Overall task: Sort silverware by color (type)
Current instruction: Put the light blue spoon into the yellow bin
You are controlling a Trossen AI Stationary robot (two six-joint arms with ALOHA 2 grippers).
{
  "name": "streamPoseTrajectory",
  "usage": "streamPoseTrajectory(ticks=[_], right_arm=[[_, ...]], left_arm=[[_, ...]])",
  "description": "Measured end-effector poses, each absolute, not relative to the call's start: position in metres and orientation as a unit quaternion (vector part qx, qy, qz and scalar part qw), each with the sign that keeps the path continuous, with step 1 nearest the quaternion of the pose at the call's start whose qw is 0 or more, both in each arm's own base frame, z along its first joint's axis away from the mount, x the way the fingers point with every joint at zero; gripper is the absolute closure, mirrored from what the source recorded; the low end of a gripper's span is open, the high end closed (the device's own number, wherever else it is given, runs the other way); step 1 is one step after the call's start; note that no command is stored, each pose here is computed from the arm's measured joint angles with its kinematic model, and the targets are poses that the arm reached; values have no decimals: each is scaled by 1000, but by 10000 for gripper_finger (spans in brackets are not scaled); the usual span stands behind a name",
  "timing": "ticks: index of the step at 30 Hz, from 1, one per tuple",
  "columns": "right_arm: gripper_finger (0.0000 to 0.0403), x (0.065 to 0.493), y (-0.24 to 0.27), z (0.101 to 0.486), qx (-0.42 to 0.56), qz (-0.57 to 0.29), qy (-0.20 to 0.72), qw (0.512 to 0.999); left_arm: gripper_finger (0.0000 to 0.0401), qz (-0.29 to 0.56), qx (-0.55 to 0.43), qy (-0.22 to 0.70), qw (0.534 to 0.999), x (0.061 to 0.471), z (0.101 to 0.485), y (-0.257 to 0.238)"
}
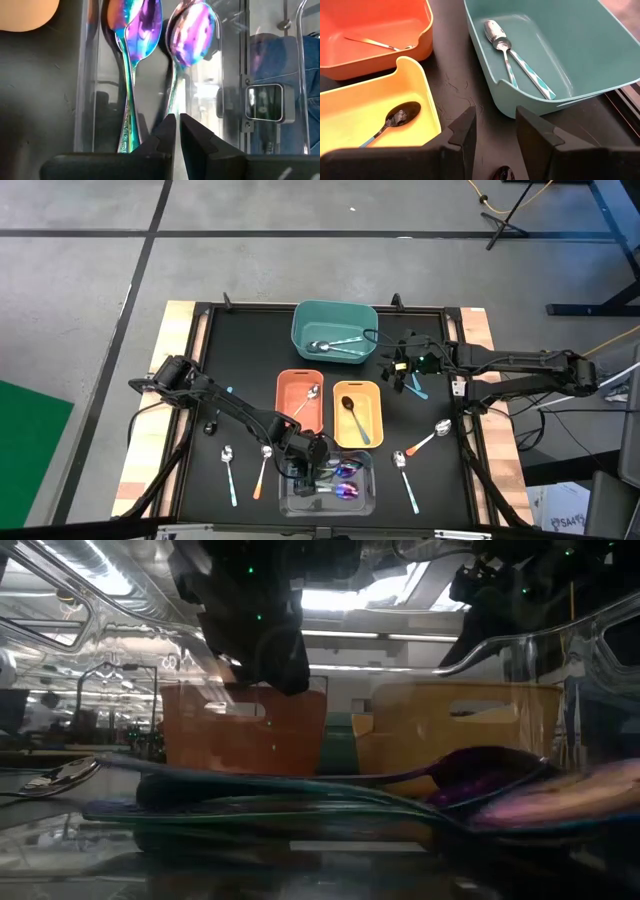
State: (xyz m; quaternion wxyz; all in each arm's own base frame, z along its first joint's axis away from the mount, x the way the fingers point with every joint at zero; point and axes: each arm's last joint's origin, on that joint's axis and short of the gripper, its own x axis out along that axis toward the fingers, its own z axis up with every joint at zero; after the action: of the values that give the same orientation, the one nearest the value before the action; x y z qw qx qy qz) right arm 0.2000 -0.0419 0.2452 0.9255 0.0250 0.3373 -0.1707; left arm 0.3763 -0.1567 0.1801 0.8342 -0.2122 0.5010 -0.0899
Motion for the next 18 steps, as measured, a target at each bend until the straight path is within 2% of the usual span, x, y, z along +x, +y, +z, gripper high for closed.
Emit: streamPoseTrajectory(ticks=[18], right_arm=[[278, 193, -41, 238, 23, -172, 386, 906]], left_arm=[[382, -85, -210, 498, 837, 376, 181, -157]])
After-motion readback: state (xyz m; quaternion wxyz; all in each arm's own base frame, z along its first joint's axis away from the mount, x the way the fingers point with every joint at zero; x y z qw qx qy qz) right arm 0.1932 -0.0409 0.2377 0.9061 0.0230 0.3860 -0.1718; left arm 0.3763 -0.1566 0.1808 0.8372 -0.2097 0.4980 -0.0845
